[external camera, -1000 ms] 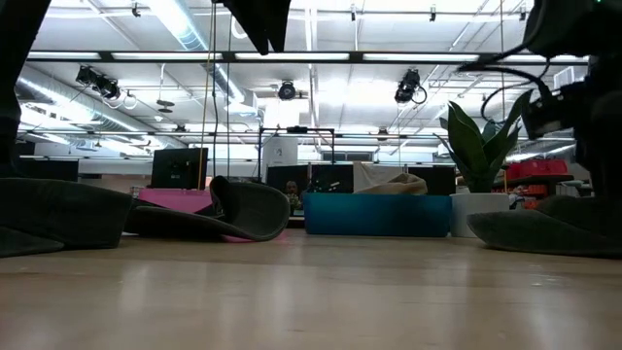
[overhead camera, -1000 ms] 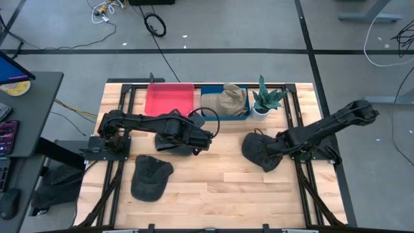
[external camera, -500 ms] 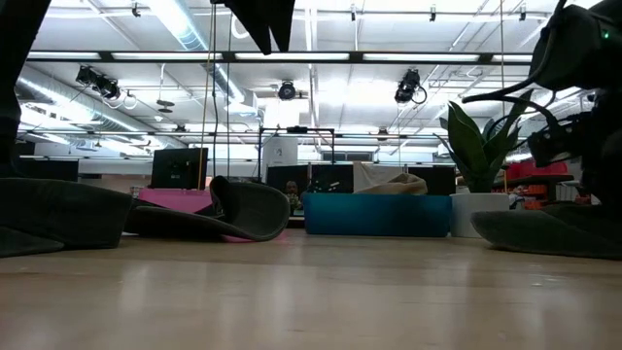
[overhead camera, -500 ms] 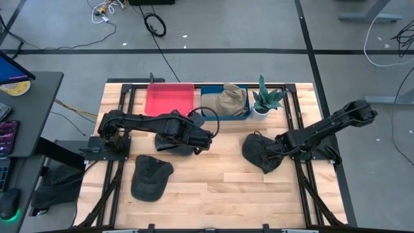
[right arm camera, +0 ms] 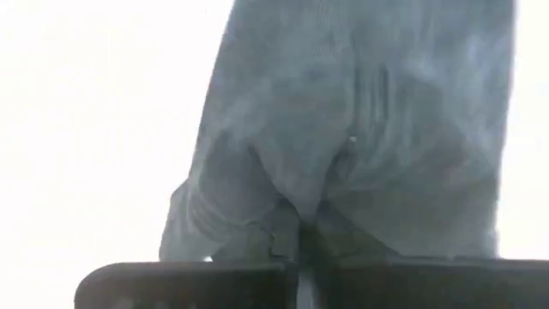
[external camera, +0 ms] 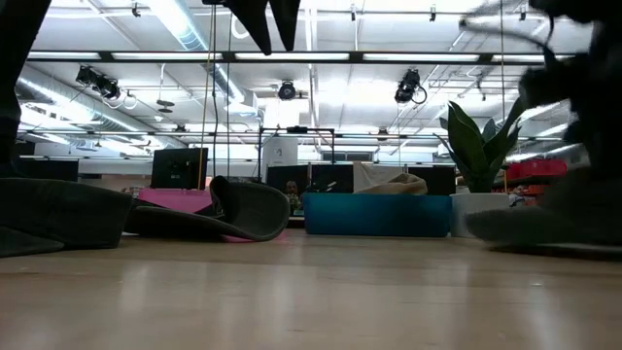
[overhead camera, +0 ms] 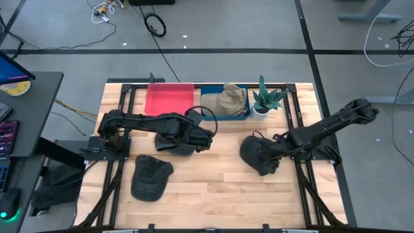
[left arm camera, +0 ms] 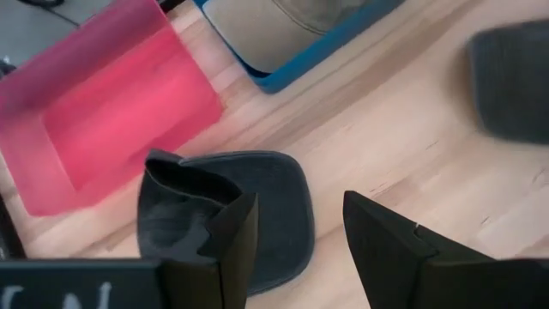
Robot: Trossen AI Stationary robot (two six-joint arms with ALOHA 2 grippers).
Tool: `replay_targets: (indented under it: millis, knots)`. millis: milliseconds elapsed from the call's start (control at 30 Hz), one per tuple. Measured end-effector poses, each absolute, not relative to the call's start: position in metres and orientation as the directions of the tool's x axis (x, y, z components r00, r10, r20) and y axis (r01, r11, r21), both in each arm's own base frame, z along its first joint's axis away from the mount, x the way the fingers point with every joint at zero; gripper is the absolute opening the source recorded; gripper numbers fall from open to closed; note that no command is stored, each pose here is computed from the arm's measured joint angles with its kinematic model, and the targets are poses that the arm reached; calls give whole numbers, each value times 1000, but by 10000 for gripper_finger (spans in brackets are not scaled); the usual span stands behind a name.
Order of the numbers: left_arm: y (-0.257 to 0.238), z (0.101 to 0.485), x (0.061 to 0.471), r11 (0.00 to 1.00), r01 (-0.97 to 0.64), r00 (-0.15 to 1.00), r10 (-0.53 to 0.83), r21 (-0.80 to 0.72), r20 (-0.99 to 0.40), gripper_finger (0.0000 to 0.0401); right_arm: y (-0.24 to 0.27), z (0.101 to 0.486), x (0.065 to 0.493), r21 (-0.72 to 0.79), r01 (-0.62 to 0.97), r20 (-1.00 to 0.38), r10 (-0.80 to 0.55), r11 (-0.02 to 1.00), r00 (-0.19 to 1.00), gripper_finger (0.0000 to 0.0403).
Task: Pick & Place hat
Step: Put the top right black cap into the red bin
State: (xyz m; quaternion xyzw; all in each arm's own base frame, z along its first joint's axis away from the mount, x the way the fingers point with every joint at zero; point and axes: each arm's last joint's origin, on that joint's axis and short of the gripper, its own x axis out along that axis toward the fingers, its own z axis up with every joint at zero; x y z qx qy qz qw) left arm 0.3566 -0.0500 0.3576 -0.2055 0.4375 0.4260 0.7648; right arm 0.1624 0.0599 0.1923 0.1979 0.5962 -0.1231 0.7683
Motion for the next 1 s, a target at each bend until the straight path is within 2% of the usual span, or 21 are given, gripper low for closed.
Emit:
replay_targets:
  millis: [167,267,467,667,800,1000]
  knots:
    - [-47,358,357,463,-886,252,456,-15,-853,177,65,233,169,128,355,-937,-4,926,349,2]
    - [-43,358,359,448,-893,259,430,-45,-865,177,65,254,173,112,311,-914,-25,944,405,1]
    - [-37,360,370,468,-874,339,398,-129,-852,177,65,293,178,47,233,-858,-80,971,507,1]
    - [-20,363,381,365,-883,421,334,-296,-843,177,62,318,179,-76,167,-807,-159,983,568,0]
    - [-8,368,391,419,-835,504,323,-357,-801,177,61,329,179,-117,148,-778,-183,982,602,0]
    - [13,378,392,476,-780,569,267,-407,-778,177,58,341,176,-180,148,-736,-233,972,636,0]
